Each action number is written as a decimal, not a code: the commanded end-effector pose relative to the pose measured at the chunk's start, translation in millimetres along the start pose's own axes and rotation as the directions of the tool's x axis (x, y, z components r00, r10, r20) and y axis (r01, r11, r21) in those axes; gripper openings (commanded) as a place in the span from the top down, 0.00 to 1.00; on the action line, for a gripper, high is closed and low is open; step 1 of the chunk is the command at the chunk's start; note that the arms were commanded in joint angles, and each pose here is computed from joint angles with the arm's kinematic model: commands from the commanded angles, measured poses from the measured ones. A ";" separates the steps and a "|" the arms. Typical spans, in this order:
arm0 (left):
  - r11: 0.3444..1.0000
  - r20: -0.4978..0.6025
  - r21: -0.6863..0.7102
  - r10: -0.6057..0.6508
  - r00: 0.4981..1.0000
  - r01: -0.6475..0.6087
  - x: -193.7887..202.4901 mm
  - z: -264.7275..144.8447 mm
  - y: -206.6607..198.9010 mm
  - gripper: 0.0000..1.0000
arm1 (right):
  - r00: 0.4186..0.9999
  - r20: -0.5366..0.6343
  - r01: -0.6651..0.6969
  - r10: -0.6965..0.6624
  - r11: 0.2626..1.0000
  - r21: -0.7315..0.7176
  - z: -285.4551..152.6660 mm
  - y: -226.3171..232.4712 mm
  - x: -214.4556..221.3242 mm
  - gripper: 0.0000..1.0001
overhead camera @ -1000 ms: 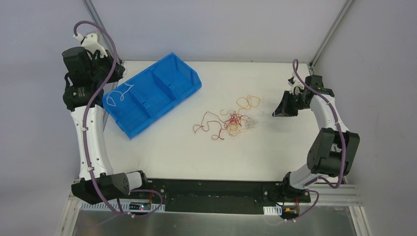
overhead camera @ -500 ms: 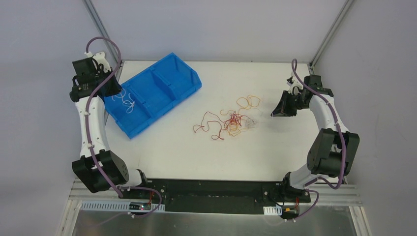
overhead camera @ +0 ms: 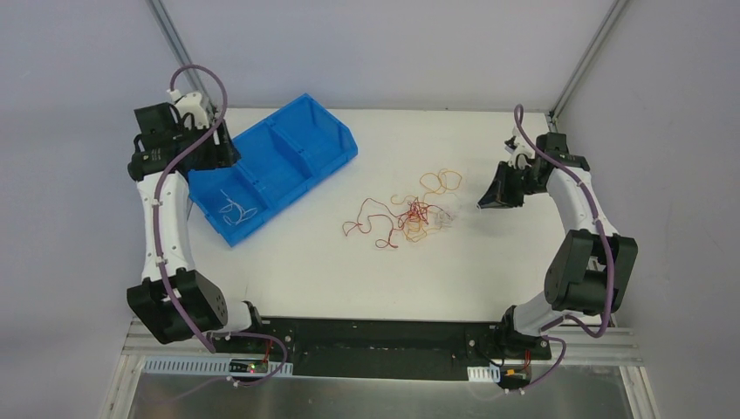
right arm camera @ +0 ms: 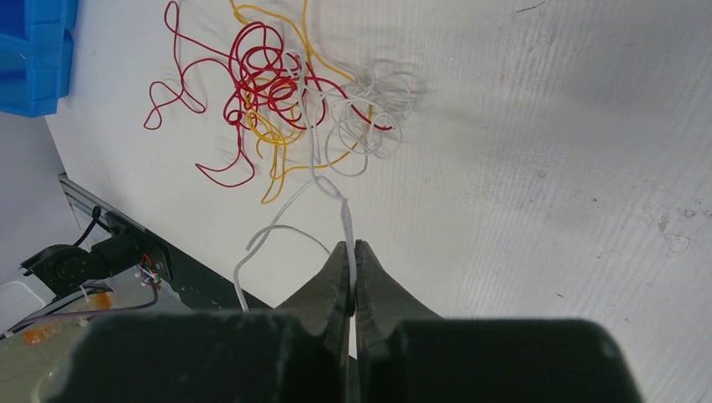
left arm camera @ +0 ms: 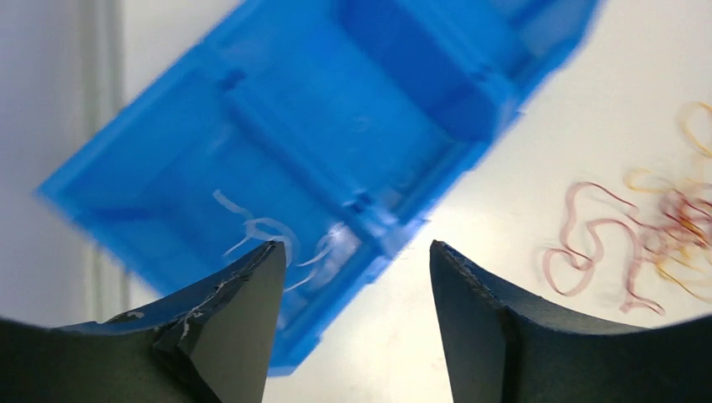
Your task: Untangle the cables
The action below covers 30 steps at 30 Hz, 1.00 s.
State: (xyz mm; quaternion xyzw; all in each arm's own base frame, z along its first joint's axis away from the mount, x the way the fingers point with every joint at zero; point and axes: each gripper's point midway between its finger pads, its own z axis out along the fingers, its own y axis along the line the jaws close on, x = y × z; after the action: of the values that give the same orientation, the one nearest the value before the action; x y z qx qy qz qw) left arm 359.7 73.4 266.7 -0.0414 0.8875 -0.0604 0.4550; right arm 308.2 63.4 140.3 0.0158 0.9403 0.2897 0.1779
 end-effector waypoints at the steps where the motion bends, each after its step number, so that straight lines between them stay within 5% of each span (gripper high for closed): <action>1: 0.913 0.009 0.392 0.115 0.993 -0.110 5.7 -2.4 -111.5 0.35 | 0.998 0.019 0.057 -0.057 0.998 0.020 -9.4 9.5 -8.0 0.90; 7: 0.731 -0.237 0.680 0.293 0.926 -0.057 97.8 32.7 -255.6 0.37 | 0.998 0.038 0.041 -0.042 0.999 0.029 -12.3 13.7 -10.8 0.37; 12: 0.635 -0.251 0.766 0.445 0.860 -0.105 147.8 60.2 -316.5 0.30 | 0.998 -0.017 0.056 -0.056 0.998 0.025 8.6 30.4 -1.1 0.29; 15: 0.571 -0.229 0.816 0.453 0.862 -0.083 157.0 70.7 -348.6 0.32 | 0.997 -0.056 0.054 -0.054 0.998 0.008 30.6 37.0 3.4 0.30; 19: 0.490 -0.176 0.870 0.419 0.891 -0.058 162.9 81.9 -390.8 0.39 | 0.996 -0.083 0.028 -0.026 0.999 0.023 57.9 29.5 -1.3 0.32; 24: 0.471 -0.181 0.882 0.393 0.902 -0.028 168.5 98.1 -426.9 0.42 | 0.992 -0.123 0.019 -0.005 0.994 0.110 83.3 0.5 -1.7 0.35; 28: 0.503 -0.207 0.864 0.352 0.913 0.002 167.4 106.8 -433.0 0.45 | 0.979 -0.201 0.053 -0.027 0.991 0.122 88.0 -8.7 13.1 0.82; 30: 0.495 -0.194 0.869 0.353 0.915 -0.006 167.9 104.8 -433.4 0.45 | 0.978 -0.206 0.061 -0.044 0.995 0.079 76.8 -1.6 18.2 0.98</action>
State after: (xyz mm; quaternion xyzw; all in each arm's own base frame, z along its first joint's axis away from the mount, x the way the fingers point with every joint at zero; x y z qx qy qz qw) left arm 344.0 -370.9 107.9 0.2996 0.8269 -0.4219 0.2200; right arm 318.9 108.3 53.2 -0.0050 0.9688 0.2376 0.0712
